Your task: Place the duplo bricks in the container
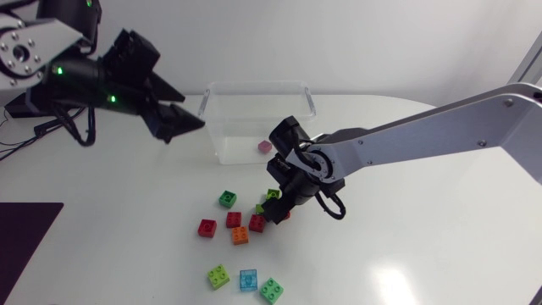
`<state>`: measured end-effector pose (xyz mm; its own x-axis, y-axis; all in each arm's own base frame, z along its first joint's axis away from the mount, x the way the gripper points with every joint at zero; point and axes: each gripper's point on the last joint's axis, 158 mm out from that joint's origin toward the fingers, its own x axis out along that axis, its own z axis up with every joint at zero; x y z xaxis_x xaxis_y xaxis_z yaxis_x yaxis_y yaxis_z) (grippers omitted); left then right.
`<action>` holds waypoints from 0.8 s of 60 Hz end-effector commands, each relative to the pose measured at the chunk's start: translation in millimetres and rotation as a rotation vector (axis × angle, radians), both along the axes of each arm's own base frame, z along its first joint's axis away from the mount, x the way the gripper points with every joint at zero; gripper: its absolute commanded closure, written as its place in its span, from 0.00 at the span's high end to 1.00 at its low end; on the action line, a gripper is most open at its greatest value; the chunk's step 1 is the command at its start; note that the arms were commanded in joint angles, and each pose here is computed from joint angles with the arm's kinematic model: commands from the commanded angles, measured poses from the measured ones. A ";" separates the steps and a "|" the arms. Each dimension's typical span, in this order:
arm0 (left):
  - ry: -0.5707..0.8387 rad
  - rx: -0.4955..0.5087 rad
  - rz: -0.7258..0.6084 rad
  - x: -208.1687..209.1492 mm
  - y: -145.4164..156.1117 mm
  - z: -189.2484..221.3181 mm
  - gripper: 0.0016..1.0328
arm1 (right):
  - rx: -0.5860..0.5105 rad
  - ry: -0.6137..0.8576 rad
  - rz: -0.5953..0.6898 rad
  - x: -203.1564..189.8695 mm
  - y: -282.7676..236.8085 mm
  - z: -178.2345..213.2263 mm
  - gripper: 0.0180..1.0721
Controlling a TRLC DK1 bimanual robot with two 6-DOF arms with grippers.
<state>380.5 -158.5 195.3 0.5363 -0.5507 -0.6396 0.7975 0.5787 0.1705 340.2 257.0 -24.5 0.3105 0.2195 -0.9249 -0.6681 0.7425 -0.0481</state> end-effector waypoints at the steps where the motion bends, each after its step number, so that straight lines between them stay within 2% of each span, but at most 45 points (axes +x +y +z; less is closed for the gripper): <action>1: 0.050 0.069 -0.075 -28.0 5.0 -38.2 0.95 | -0.018 0.038 -0.029 -3.7 -4.0 -8.4 0.78; 12: 0.096 0.144 -0.193 -66.3 2.7 -75.7 0.95 | -0.042 0.078 -0.027 -10.9 -5.2 -13.3 0.75; 27: 0.139 0.200 -0.297 -92.0 0.4 -109.3 0.95 | -0.048 0.089 -0.017 -12.1 -1.3 -15.4 0.48; 36: 0.173 0.220 -0.334 -99.7 0.4 -126.9 0.94 | -0.048 0.095 -0.003 -15.4 1.6 -17.6 0.44; 44: 0.209 0.243 -0.382 -110.0 -0.8 -145.4 0.94 | -0.038 0.105 0.007 -22.5 2.1 -16.2 0.35; 48: 0.220 0.257 -0.399 -113.3 -1.4 -153.7 0.94 | -0.035 0.100 0.000 -23.5 -2.3 -11.9 0.35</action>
<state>282.4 -159.8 64.3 0.2205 -0.5105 -0.8311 0.9645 0.2411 0.1078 325.4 260.1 -32.8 0.2359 0.1971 -0.9516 -0.6794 0.7336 -0.0165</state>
